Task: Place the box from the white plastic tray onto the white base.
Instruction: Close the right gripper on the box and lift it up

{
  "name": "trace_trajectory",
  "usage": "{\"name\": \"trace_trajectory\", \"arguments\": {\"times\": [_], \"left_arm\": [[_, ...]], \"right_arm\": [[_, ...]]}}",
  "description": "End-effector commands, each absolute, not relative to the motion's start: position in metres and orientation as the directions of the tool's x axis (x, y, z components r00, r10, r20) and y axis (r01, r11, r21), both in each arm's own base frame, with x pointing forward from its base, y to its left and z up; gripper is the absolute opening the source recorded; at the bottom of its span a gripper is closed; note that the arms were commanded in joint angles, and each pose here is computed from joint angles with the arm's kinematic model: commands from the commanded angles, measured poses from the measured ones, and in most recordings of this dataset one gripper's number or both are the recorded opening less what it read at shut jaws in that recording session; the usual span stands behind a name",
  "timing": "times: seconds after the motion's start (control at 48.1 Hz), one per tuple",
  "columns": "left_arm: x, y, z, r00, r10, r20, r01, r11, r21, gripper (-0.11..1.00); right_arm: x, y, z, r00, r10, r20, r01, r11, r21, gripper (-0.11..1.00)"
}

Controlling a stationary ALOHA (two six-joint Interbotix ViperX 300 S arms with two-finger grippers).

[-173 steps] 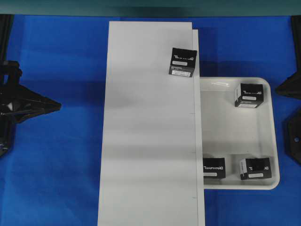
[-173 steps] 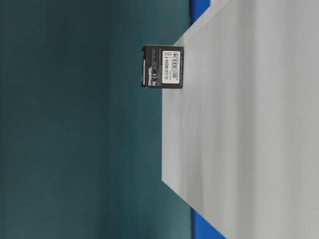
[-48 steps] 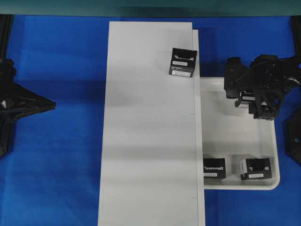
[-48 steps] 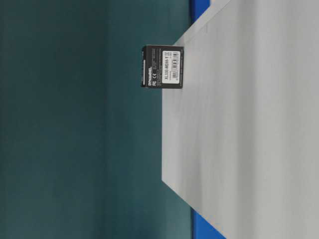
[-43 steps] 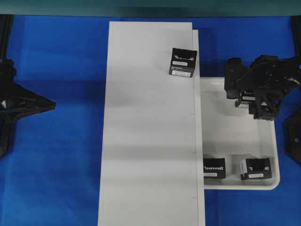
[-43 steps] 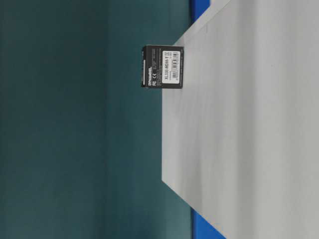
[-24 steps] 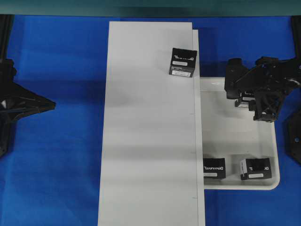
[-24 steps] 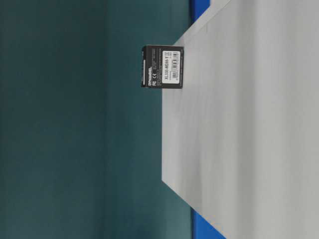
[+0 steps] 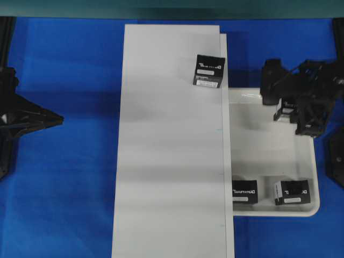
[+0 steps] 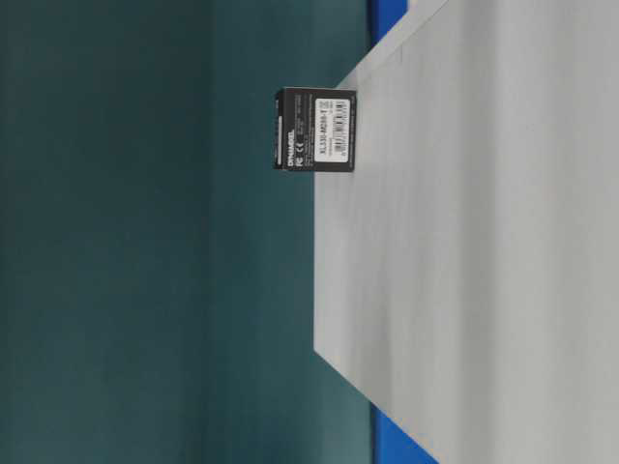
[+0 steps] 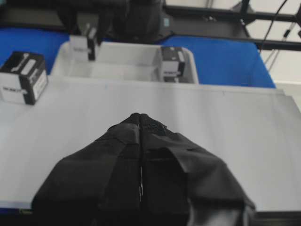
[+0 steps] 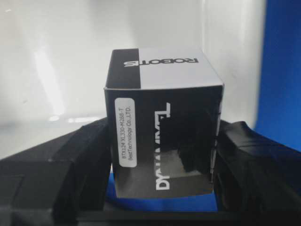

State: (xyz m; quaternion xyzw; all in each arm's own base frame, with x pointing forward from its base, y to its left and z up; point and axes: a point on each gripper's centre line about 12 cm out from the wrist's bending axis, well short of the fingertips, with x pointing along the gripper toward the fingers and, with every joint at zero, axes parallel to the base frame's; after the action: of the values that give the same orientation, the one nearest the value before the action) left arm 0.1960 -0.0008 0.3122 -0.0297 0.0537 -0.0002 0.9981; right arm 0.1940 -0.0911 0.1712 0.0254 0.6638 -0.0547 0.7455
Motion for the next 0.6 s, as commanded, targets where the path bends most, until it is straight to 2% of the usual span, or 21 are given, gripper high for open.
{"name": "trace_trajectory", "arguments": {"times": [0.0, 0.312, 0.582], "left_arm": [[0.197, -0.001, 0.324, 0.997, -0.005, -0.078, 0.0, 0.998, -0.06, -0.07], [0.197, -0.001, 0.324, 0.997, -0.005, -0.078, 0.0, 0.998, -0.06, -0.07], [0.198, -0.001, 0.324, 0.997, -0.005, -0.078, 0.0, 0.998, -0.06, -0.07]], "right_arm": [[0.195, -0.09, 0.199, 0.143, -0.054, -0.988, 0.117, 0.992, -0.037, 0.6], [0.173, -0.079, 0.272, 0.195, -0.077, -0.978, 0.118, 0.992, -0.054, 0.6], [0.16, -0.073, 0.312, 0.232, -0.094, -0.968, 0.146, 0.987, -0.061, 0.6]]}}
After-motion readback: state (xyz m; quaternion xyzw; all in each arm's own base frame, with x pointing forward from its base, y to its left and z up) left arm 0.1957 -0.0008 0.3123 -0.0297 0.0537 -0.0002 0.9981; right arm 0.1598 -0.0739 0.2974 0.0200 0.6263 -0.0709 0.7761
